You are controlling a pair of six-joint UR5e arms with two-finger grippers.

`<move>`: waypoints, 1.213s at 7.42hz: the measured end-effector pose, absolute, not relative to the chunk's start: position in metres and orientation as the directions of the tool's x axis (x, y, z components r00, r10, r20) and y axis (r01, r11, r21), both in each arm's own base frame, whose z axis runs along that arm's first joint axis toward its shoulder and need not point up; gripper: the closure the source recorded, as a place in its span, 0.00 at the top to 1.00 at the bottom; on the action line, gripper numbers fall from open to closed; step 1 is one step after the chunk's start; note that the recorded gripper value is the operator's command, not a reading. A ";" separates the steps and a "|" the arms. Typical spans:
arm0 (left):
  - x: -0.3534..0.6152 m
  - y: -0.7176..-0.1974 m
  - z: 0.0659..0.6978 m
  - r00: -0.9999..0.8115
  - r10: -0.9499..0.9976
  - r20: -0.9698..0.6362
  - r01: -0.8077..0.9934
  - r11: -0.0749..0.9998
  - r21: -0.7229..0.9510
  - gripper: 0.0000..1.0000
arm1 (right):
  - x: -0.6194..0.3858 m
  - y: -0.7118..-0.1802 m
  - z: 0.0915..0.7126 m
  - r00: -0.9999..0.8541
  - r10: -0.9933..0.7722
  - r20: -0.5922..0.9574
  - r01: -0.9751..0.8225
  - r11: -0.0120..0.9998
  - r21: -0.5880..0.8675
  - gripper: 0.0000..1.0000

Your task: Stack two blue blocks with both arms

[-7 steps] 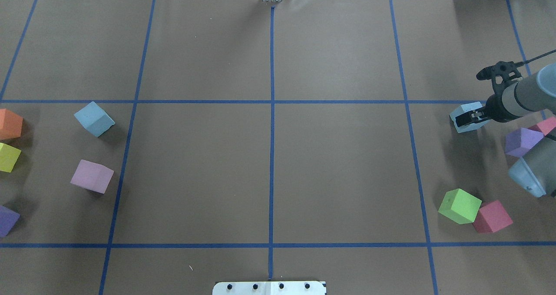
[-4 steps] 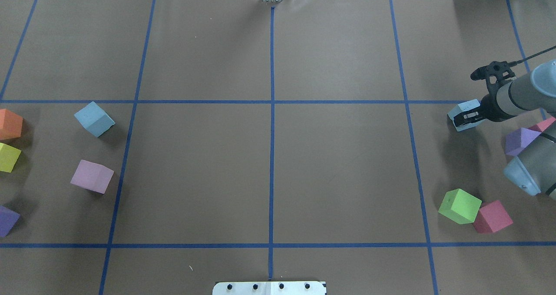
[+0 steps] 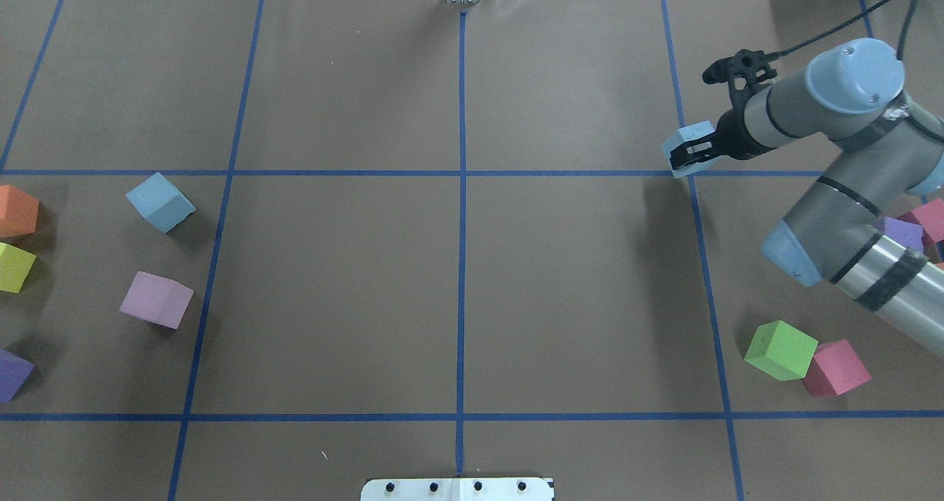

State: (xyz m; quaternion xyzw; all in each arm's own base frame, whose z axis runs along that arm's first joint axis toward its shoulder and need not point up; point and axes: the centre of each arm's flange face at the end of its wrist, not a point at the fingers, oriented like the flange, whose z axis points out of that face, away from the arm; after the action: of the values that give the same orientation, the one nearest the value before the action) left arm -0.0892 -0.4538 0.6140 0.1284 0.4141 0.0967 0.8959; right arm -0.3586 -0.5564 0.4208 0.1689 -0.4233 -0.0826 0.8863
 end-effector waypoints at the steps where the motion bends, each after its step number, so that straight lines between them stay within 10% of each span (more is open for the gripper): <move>1: -0.089 -0.454 0.615 0.638 0.278 -0.718 -0.067 0.949 0.307 0.98 | -0.407 -0.553 0.373 0.639 -0.257 0.725 -0.004 0.941 0.337 0.00; 5: -0.089 -0.453 0.620 0.637 0.270 -0.722 -0.067 0.952 0.298 0.98 | -0.593 -0.466 0.187 0.718 0.006 0.696 -0.093 0.992 0.087 0.01; 9: -0.089 -0.453 0.624 0.636 0.264 -0.725 -0.066 0.955 0.290 0.98 | -0.660 -0.429 0.167 0.755 0.063 0.652 -0.126 0.991 0.050 0.20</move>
State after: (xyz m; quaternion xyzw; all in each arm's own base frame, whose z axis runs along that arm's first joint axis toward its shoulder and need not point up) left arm -0.0892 -0.4534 0.6245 0.1187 0.4163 0.0921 0.8967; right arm -0.6604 -0.4287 0.1671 0.0456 -0.3461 0.0504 0.9357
